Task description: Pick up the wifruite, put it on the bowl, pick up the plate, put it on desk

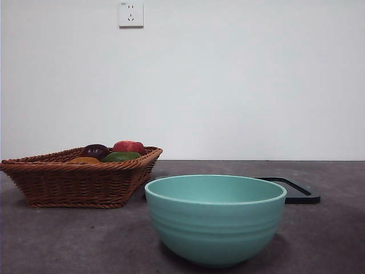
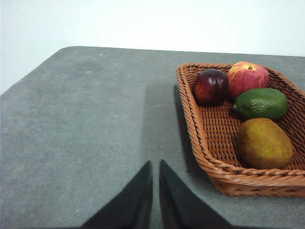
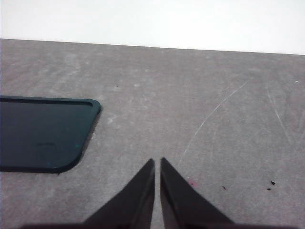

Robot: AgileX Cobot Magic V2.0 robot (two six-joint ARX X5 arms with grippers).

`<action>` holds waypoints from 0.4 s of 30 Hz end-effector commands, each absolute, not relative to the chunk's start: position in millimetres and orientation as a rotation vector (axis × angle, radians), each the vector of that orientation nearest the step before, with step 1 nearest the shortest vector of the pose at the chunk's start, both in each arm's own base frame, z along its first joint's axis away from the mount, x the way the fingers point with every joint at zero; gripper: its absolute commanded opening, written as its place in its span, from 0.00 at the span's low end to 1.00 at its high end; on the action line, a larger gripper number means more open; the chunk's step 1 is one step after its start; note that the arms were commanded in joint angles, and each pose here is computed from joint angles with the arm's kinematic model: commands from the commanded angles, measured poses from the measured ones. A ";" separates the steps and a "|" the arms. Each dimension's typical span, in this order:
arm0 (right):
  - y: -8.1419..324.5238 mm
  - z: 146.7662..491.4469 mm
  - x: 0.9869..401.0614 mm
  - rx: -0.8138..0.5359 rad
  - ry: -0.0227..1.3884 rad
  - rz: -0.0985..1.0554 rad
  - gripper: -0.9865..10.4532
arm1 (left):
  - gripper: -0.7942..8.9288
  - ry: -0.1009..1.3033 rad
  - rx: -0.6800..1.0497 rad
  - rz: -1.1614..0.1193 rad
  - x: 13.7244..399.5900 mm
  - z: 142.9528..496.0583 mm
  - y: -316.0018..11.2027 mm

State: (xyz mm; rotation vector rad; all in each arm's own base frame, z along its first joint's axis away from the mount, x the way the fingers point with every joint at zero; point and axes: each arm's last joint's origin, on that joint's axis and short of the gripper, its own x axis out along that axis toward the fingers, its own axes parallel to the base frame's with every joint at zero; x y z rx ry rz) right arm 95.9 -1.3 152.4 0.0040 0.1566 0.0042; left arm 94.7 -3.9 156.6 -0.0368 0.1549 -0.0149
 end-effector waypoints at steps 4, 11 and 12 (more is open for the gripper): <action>-1.1 153.2 96.3 0.023 0.136 0.013 0.10 | 0.10 0.091 -0.098 -0.009 96.7 157.8 -3.8; -0.5 155.8 95.8 0.153 0.135 0.023 0.10 | 0.10 0.082 -0.170 -0.015 96.8 159.1 -4.1; -0.5 157.5 95.4 0.176 0.135 0.021 0.10 | 0.10 0.085 -0.182 -0.023 96.7 159.6 -4.4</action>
